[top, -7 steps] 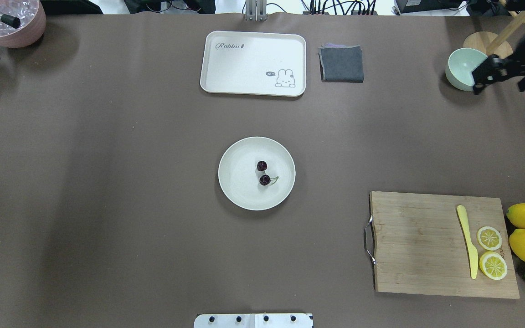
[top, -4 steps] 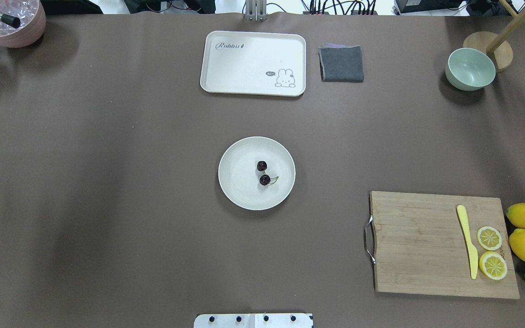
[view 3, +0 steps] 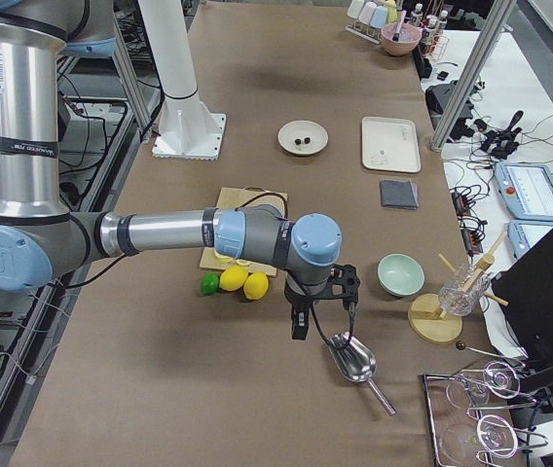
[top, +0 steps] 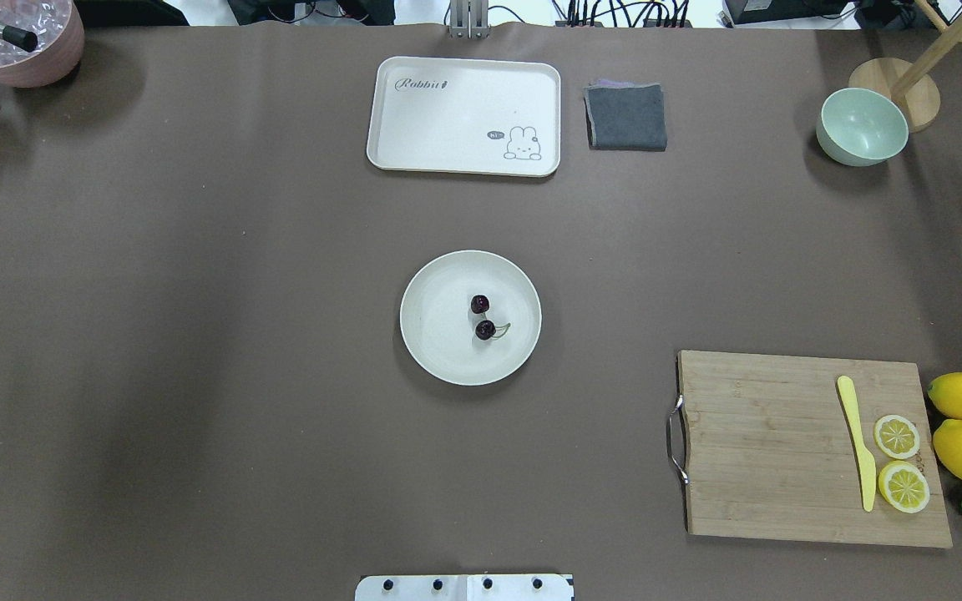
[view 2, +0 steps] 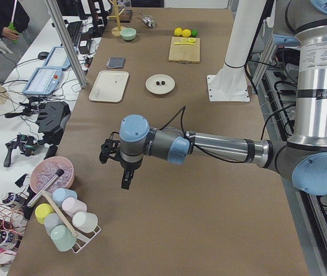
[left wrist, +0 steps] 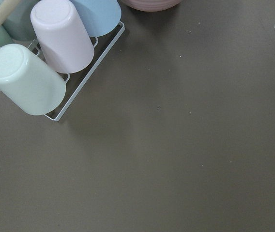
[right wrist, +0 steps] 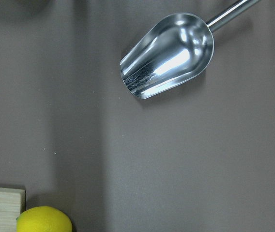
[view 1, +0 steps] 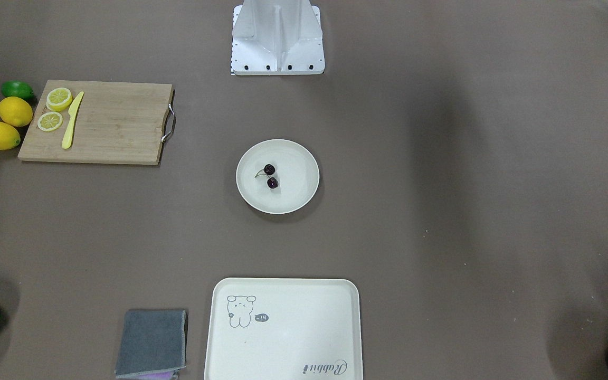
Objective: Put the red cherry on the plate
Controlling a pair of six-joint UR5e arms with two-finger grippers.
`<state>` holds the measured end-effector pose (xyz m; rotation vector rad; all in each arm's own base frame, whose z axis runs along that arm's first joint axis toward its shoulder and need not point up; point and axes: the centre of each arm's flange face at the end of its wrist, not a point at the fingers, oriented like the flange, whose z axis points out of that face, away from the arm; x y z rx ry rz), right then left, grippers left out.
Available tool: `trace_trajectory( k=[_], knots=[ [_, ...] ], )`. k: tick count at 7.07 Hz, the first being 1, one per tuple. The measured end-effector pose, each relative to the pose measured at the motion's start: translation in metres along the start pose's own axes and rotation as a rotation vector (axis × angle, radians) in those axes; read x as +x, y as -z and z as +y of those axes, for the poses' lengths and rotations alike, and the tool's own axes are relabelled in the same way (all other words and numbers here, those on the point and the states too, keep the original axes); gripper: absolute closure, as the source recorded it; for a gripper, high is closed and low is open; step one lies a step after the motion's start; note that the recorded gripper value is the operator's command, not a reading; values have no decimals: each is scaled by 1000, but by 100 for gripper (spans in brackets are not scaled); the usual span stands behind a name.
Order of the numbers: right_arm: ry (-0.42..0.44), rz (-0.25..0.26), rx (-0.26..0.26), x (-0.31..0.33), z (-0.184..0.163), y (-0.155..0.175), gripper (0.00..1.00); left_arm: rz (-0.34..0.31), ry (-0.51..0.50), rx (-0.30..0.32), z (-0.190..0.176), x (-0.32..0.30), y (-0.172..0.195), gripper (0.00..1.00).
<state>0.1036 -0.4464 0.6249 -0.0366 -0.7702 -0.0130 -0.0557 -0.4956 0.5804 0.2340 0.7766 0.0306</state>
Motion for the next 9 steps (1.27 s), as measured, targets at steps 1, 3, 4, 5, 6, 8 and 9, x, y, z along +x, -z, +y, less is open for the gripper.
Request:
trace_trajectory(
  k=[1, 3, 4, 5, 6, 8, 9],
  knots=[
    [-3, -1, 8, 3, 2, 0, 0, -3, 3, -3, 0, -1, -1, 2],
    [-3, 1, 19, 2, 0, 3, 0, -7, 10, -8, 1, -4, -3, 2],
    [-5, 1, 23, 1, -1, 5, 0, -8, 11, -9, 2, -4, -3, 2],
    [-7, 1, 25, 0, -3, 6, 0, -9, 14, -11, 2, -6, -4, 2],
    [-7, 2, 27, -1, -4, 7, 0, -10, 18, -14, 3, -8, -5, 2],
    [-6, 2, 30, -2, -4, 8, 0, -10, 22, -17, 3, -10, -7, 2],
    [-5, 1, 31, -3, -5, 9, 0, -10, 24, -17, 4, -11, -7, 2]
  ],
)
